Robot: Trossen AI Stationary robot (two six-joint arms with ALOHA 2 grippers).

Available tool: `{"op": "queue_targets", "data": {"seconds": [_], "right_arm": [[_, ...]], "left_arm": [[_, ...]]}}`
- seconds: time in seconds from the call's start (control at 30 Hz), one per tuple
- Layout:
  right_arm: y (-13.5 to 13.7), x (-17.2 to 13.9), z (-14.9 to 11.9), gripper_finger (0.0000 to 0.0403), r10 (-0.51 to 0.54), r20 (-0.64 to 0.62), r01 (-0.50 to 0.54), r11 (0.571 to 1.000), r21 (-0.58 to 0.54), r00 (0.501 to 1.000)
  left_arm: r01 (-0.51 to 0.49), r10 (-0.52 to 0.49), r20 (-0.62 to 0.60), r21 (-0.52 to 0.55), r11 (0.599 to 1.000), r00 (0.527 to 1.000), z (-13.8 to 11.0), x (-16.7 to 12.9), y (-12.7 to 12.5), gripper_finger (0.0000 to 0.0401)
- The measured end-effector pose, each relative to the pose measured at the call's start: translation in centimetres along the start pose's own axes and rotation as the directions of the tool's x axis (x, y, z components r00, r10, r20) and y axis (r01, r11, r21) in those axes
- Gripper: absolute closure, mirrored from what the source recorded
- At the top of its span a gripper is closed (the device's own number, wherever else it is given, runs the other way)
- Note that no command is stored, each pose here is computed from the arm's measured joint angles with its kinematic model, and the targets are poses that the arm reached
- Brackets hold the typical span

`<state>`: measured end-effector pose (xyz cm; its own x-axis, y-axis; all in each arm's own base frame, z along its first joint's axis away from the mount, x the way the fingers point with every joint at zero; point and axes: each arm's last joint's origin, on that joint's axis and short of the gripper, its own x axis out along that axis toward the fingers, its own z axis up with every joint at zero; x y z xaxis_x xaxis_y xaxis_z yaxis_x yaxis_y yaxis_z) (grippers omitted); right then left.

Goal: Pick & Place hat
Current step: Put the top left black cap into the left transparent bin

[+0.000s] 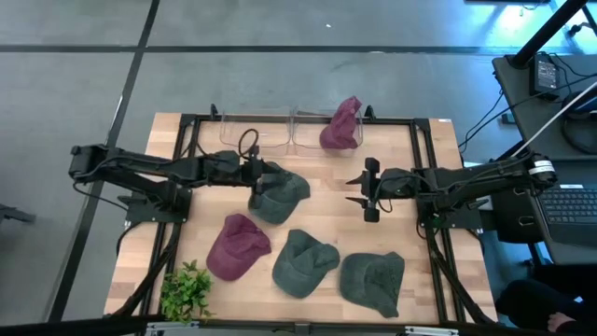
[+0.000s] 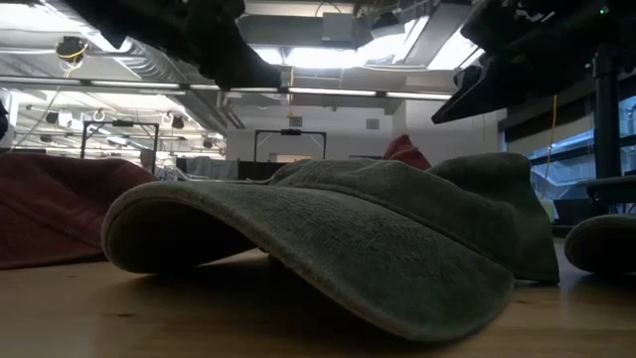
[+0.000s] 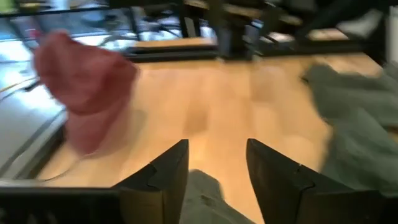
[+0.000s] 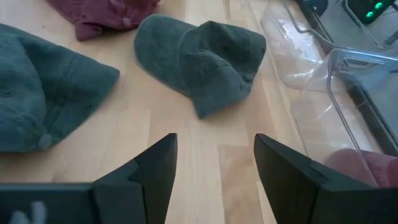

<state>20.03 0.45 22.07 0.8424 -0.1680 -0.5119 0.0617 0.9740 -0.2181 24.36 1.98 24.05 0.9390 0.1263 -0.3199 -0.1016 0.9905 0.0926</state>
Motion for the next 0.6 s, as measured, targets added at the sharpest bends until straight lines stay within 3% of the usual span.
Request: {"op": "queue_targets", "data": {"seconds": [0.2, 0.6], "right_arm": [[0.0, 0.0, 0.0, 0.0189, -0.002, -0.001, 0.002, 1.000, 0.018, 1.000], [0.0, 0.0, 0.0, 0.0189, -0.002, -0.001, 0.003, 1.000, 0.017, 1.000]], "left_arm": [[0.058, -0.059, 0.000, 0.097, 0.994, 0.998, -0.1, 0.4, -1.1, 0.0197], [0.039, -0.038, -0.026, 0.070, 0.997, 0.999, -0.5, 0.8, -1.3, 0.0152]]}}
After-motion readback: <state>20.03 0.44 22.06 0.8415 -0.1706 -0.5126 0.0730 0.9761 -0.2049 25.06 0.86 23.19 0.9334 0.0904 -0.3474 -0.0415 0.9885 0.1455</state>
